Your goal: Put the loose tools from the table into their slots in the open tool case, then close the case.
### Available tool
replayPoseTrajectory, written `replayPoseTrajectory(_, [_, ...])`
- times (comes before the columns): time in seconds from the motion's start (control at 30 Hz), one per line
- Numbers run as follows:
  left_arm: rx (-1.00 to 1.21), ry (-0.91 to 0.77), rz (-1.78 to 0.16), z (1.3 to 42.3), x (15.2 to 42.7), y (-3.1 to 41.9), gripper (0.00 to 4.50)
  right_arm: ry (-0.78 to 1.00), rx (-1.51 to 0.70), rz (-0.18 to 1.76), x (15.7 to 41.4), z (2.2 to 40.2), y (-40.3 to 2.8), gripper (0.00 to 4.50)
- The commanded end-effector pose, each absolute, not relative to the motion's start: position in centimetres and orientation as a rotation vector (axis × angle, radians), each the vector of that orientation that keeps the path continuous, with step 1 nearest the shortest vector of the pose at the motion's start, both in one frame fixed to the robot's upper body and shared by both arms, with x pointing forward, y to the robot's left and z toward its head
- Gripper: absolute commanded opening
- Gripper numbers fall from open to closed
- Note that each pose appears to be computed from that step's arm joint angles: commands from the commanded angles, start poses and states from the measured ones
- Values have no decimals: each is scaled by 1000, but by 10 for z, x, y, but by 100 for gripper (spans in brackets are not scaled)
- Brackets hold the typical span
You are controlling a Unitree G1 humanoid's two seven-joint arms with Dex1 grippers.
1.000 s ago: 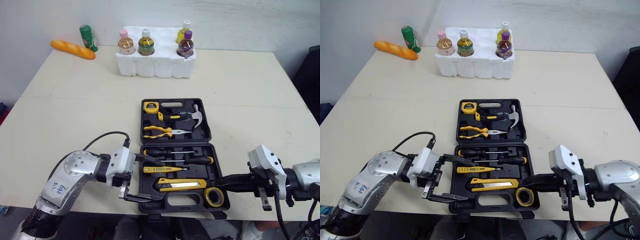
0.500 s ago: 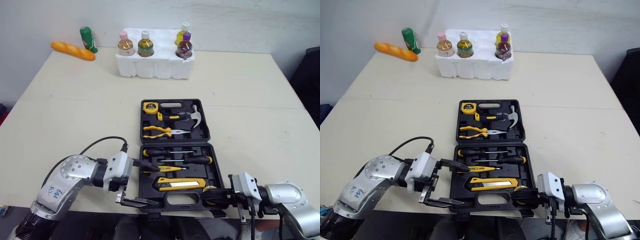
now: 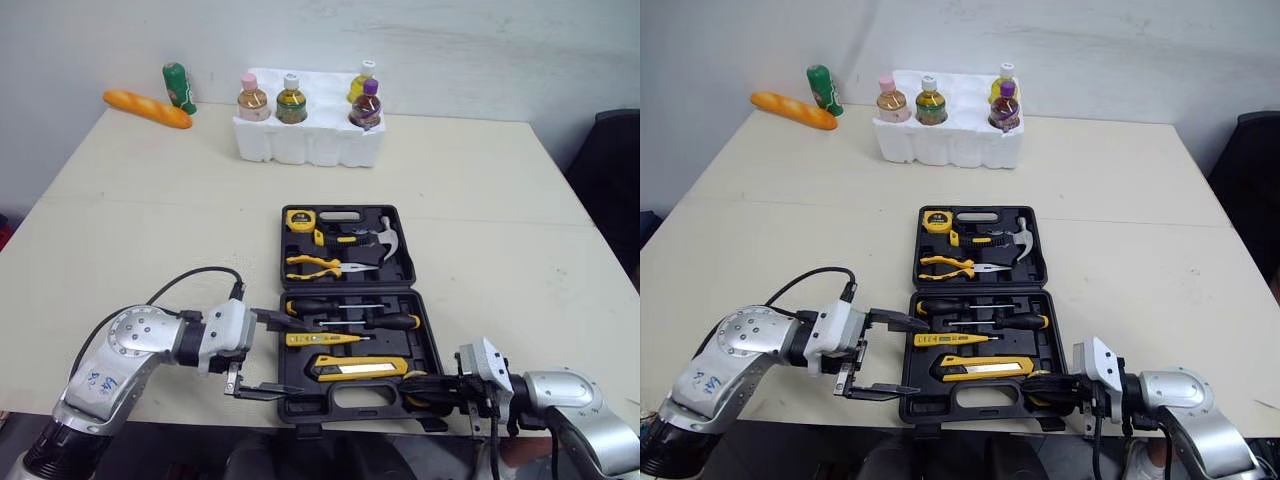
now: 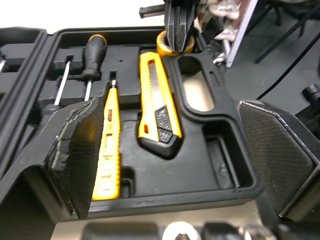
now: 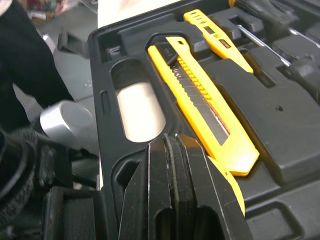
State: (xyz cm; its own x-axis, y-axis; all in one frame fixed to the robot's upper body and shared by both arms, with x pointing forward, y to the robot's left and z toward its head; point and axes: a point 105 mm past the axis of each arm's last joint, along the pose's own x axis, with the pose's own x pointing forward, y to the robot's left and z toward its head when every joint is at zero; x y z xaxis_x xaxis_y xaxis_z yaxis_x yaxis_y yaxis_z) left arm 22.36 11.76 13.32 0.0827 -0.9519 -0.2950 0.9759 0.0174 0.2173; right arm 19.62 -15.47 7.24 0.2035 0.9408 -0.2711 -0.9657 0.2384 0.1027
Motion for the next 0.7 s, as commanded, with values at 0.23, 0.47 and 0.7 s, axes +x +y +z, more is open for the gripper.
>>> replayPoseTrajectory(0.23, [378,-79,-1093,166,273,151,450,90,1,1206,242,170,-153,8])
replayPoseTrajectory(0.47, [373,-71,-780,178,316,193,450,23,-83,910,304,191,-221,8])
replayPoseTrajectory(0.7, [309,-44,-624,168,344,212,231,21,-188,602,338,158,-280,0])
